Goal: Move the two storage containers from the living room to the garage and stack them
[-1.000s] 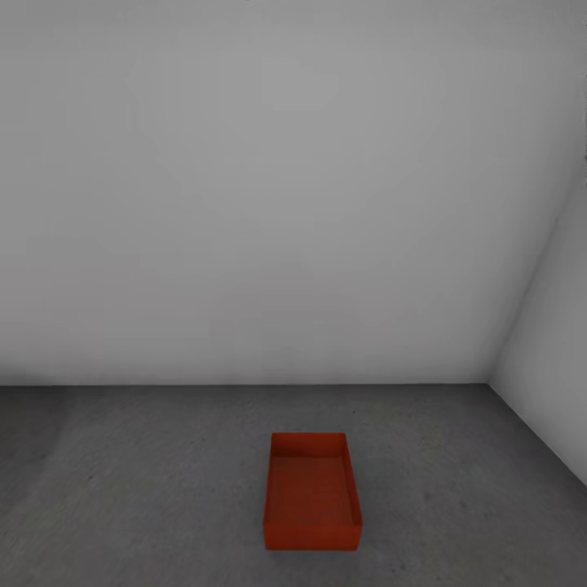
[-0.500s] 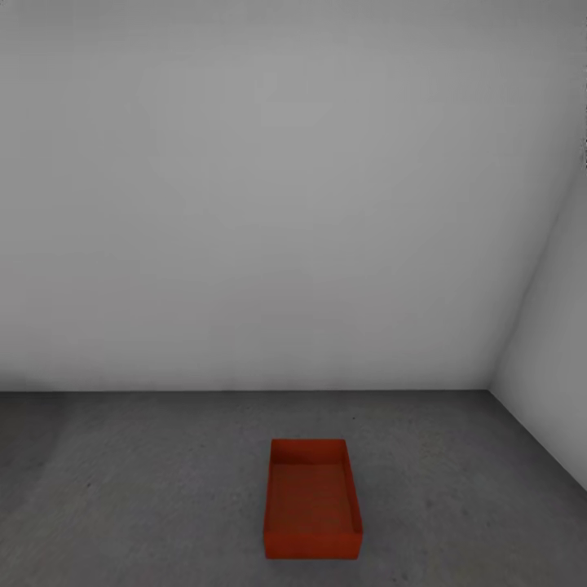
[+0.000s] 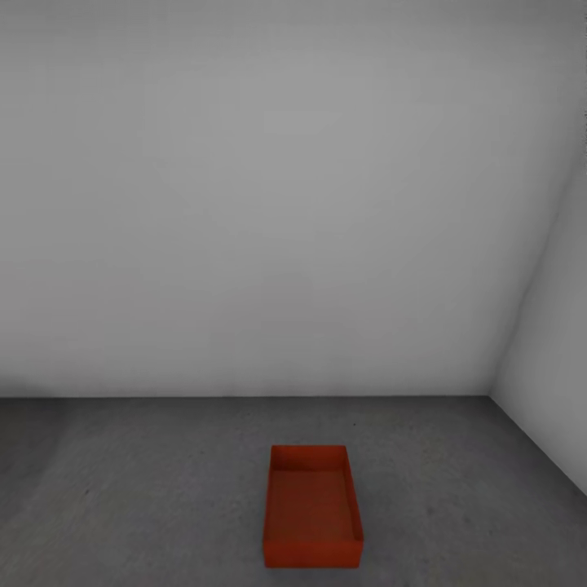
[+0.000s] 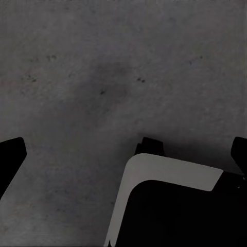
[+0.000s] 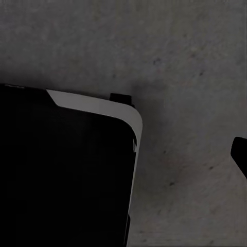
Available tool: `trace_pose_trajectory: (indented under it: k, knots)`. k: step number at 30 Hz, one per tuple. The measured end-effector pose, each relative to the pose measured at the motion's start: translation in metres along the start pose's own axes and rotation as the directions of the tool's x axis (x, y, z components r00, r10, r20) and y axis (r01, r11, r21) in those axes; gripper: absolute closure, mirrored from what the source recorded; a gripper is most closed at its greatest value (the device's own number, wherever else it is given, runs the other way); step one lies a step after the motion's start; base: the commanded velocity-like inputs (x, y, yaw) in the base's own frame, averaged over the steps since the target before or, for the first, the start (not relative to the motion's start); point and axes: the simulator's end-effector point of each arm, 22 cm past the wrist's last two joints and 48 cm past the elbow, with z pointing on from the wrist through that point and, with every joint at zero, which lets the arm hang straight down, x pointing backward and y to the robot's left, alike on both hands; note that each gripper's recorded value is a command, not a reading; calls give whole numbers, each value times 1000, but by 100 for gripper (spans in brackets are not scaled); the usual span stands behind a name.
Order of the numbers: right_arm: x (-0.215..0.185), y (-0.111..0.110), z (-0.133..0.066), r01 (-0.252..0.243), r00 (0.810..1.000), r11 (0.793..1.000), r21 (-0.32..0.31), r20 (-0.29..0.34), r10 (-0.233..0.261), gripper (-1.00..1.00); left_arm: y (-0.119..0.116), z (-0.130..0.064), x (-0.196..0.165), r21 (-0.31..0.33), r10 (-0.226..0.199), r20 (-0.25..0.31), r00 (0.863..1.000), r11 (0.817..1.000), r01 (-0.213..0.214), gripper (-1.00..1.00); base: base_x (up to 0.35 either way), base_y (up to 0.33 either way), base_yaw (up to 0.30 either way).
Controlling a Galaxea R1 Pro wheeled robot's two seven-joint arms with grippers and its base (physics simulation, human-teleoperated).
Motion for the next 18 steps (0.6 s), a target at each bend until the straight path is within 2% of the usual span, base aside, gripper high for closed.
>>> trace_pose_trajectory:
  k: [7,9,12,18]
  knots:
    - [-6,-1,0,-13,1000,1000,4,18,13,-100,-2,-1,-5,3,-4,12,1000,1000,4,-100,0,0,0]
    - [-7,-2,0,-15,1000,1000,5,22,15,-100,-8,-2,-5,13,-7,13,1000,1000,7,-100,0,0,0]
    - [-9,-2,0,-19,999,1000,6,28,19,-100,-46,-7,5,62,-7,0,1000,998,7,-100,0,0,0]
    - [-13,-2,-1,-24,999,1000,7,39,23,-100,-61,-10,11,81,-11,-9,1000,997,12,-100,0,0,0]
